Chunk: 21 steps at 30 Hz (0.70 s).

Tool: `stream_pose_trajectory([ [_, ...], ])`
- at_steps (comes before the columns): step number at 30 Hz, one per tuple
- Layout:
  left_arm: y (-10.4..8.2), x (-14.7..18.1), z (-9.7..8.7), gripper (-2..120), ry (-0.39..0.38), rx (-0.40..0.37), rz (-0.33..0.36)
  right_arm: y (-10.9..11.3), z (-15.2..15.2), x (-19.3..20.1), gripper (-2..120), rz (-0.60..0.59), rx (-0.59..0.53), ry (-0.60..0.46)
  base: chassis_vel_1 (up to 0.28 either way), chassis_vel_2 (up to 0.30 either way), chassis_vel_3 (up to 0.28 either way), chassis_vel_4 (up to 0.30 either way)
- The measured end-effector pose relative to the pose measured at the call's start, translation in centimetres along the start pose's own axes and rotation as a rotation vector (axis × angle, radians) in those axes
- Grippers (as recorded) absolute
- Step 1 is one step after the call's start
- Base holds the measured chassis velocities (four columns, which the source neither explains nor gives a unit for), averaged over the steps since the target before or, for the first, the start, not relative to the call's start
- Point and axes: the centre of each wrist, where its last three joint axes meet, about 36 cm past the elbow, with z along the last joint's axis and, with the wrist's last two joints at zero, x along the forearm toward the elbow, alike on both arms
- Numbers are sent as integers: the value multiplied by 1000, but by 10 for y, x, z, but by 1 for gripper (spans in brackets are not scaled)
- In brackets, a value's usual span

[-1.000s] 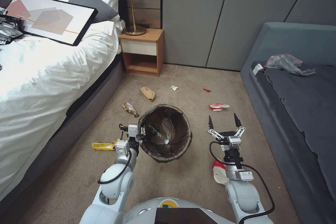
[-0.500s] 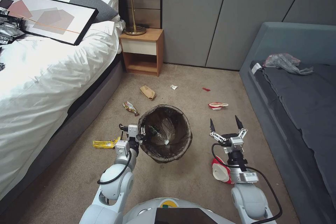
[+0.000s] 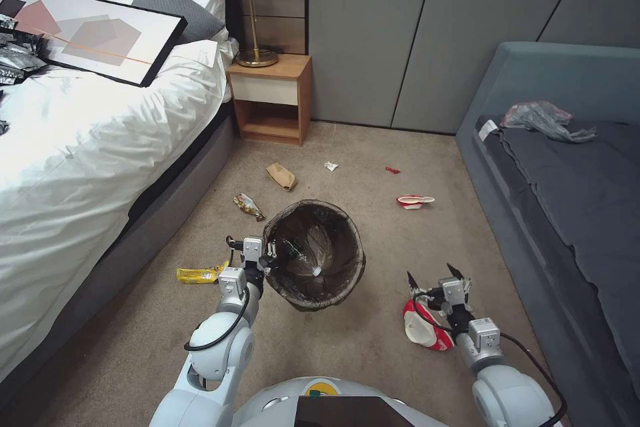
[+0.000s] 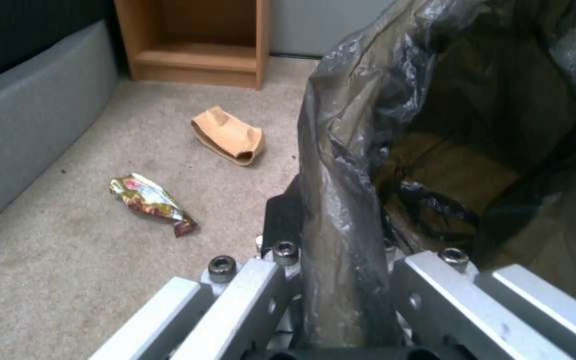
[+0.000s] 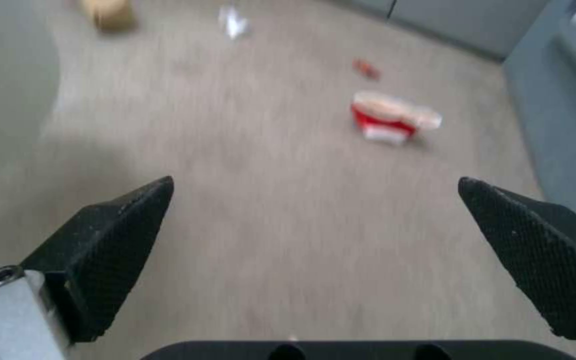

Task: Pick up the trash bin, then pick up the garbage from the floor and place it into the trash bin.

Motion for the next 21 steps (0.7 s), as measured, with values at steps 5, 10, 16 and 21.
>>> stream_pose_trajectory([
  [5, 0, -1, 0, 2, 0, 1, 1, -11, 3, 2, 100, -41, 28, 115, 0, 0, 0, 0],
  [10, 0, -1, 1, 2, 3, -1, 2, -36, 46, -4, 100, -98, 87, 262, 0, 0, 0, 0],
  [16, 1, -1, 1, 2, 6, -3, 2, -52, 83, -12, 100, -177, 123, 339, 0, 0, 0, 0],
  [21, 0, -1, 1, 2, 9, -3, -3, -71, 111, -20, 100, -263, 170, 364, 0, 0, 0, 0],
])
